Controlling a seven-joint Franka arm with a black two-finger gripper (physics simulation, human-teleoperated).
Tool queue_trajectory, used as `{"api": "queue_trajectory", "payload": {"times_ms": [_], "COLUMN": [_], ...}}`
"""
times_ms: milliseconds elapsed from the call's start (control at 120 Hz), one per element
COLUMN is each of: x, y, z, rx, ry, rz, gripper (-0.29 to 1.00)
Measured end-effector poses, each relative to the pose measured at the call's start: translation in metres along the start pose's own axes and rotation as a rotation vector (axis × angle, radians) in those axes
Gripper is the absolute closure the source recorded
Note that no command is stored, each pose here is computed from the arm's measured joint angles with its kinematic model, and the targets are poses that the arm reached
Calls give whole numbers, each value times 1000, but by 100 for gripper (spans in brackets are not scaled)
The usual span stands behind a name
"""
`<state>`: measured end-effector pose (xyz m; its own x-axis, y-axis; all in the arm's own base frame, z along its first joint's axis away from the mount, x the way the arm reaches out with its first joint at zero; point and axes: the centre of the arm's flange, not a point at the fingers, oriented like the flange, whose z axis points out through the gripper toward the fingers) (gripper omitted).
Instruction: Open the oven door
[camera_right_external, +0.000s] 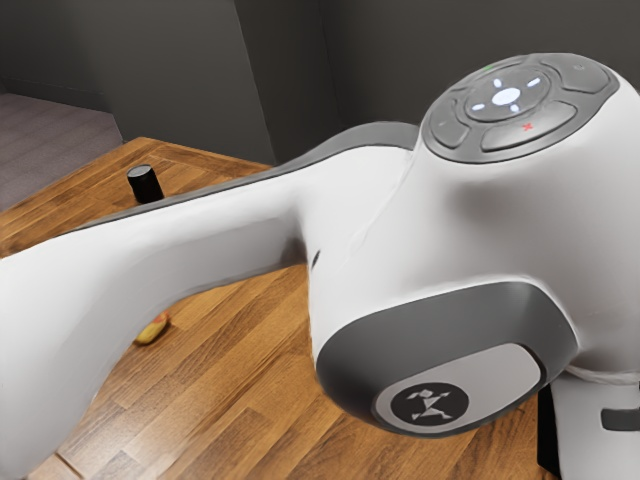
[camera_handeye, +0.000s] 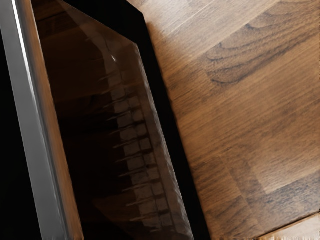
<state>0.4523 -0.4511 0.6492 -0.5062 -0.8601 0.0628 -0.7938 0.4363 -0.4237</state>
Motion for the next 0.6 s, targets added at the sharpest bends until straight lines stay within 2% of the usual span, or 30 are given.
{"api": "queue_trajectory", "payload": {"times_ms": [333,383,525,558,583,600], "x": [-26,-26,-7,3,13,24], "y": [-9,-9,13,22,32,43], "z": [32,36,51,48,41,31], "rx": [-5,-7,-46,-47,-44,-39], "ry": [2,3,-7,-11,-25,-37], "rz": [-60,-65,-56,-49,-38,-23], "gripper": [2,-2,-1,0,11,25]}}
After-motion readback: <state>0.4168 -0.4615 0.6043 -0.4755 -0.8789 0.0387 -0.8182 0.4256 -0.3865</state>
